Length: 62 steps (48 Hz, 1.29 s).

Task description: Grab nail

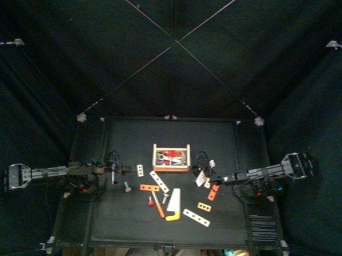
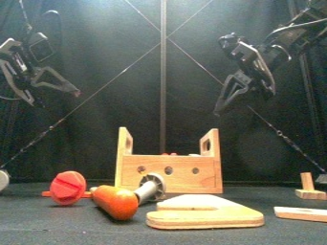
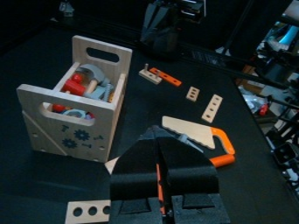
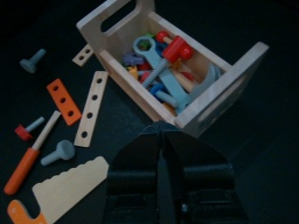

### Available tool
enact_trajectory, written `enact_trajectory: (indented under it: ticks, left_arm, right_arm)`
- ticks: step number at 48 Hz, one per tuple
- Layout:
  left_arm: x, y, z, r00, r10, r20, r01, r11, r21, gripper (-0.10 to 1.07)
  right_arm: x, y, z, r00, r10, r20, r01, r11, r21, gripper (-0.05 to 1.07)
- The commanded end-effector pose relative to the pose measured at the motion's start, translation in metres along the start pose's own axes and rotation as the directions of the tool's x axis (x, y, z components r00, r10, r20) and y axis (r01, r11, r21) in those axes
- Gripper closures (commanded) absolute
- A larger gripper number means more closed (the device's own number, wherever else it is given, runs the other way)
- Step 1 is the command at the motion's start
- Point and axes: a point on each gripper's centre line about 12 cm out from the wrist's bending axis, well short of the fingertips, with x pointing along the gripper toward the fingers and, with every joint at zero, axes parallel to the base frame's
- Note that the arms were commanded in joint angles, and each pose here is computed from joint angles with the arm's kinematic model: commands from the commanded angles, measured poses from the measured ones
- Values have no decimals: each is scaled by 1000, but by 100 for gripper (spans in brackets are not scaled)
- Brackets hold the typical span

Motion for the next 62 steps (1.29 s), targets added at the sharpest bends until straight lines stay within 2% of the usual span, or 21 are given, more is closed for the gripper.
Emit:
enact_trajectory:
  ticks: [1,7,12,18,22,25,33,40,50,55,62]
  left_arm:
    - [3,0,9,1000,-2,24,1,1000,6,83]
    - [2,0,9,1000,0,23,0,1000,7,82]
    - [2,1,9,1000,4,22,-4,1000,8,82]
    - [2,1,9,1000,3,23,-3,1000,14,78]
    - [3,2,10,1000,13,19,-14,999,29,75]
    - [2,8,10,999,49,8,-50,998,49,73]
    - [0,19,-1,989,130,-69,-123,988,94,69]
    - [-3,23,-12,982,158,-103,-152,986,62,69]
    - [-3,22,-11,983,161,-88,-162,987,-9,69]
    - [-2,18,-9,987,142,-72,-144,989,-24,69]
    - [0,12,-6,992,110,-61,-111,993,-26,69]
  right_arm:
    - [1,21,6,997,83,-3,-83,997,-3,74]
    - [15,48,-3,981,180,-66,-182,983,-23,72]
    - [30,66,-10,970,216,-112,-219,975,-21,72]
    - [44,80,-17,965,214,-152,-212,977,34,72]
    - [52,90,-18,961,212,-176,-193,974,116,72]
    - [55,97,-17,958,217,-189,-183,966,181,72]
    - [63,111,-17,955,186,-230,-102,937,334,71]
    - [69,120,-18,957,96,-272,20,918,396,71]
    - [78,141,-19,950,-32,-310,160,903,398,71]
    - [91,156,-28,940,-79,-333,210,901,379,70]
    - [101,173,-36,930,-121,-347,251,899,360,56]
